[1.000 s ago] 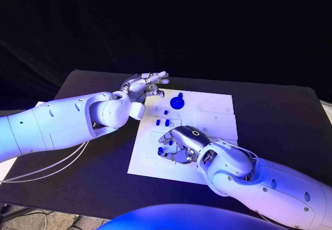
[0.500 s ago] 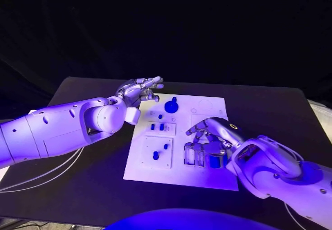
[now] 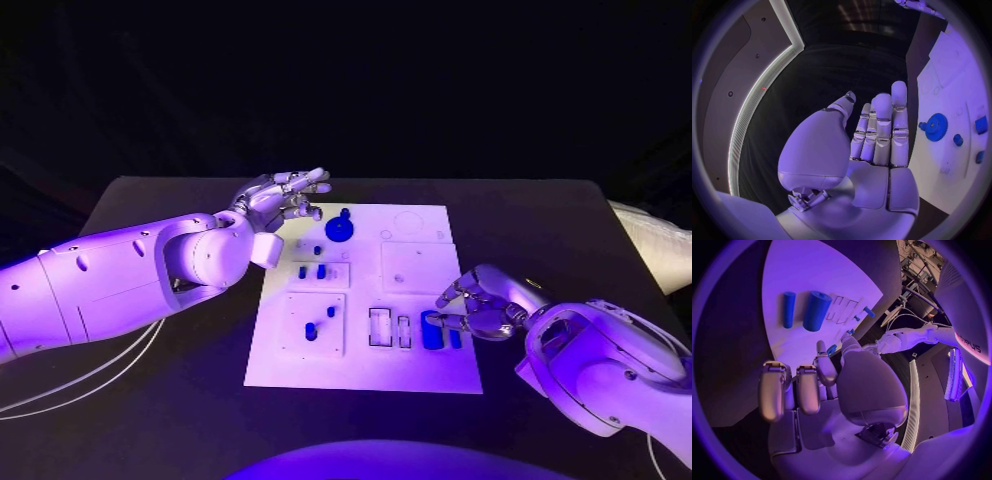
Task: Assemble the parts on the task board
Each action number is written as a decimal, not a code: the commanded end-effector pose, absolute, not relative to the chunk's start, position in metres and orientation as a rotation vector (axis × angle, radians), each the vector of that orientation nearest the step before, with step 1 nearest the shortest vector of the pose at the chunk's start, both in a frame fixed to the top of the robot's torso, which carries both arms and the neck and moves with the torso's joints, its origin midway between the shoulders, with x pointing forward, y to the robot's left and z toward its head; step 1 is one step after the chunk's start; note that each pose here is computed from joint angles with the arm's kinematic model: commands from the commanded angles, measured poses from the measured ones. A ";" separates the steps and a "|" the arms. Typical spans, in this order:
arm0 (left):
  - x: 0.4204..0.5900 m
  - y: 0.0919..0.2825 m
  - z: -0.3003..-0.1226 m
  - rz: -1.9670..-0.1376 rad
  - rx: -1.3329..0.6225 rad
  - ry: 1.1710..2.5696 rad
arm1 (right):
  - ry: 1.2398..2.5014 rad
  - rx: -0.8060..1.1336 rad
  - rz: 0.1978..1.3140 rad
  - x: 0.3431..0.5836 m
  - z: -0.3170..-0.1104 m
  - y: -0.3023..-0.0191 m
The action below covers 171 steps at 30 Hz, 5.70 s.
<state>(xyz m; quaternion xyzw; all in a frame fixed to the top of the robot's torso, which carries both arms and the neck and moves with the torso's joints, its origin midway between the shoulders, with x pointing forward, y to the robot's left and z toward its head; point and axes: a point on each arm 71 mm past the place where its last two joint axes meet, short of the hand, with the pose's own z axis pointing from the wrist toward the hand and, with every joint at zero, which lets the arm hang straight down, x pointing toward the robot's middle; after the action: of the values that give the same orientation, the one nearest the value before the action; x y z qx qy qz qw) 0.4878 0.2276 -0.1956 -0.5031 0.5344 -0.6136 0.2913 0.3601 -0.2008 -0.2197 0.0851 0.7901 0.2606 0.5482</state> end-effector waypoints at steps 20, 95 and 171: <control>0.487 0.225 -0.197 -1.662 -1.334 1.437 | 1.922 0.032 0.431 0.359 -0.233 -0.202; 0.485 0.223 -0.197 -1.670 -1.337 1.454 | 2.018 0.237 0.678 0.356 -0.253 -0.133; 0.484 0.229 -0.198 -1.670 -1.330 1.463 | 1.886 0.086 0.368 0.356 -0.234 -0.228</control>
<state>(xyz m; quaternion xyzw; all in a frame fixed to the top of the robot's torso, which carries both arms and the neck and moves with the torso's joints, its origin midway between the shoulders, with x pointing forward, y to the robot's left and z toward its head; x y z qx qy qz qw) 0.4847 0.2312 -0.1990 -0.5014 0.5427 -0.6129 0.2801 0.3570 -0.2298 -0.2321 0.0632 0.7978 0.1692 0.5753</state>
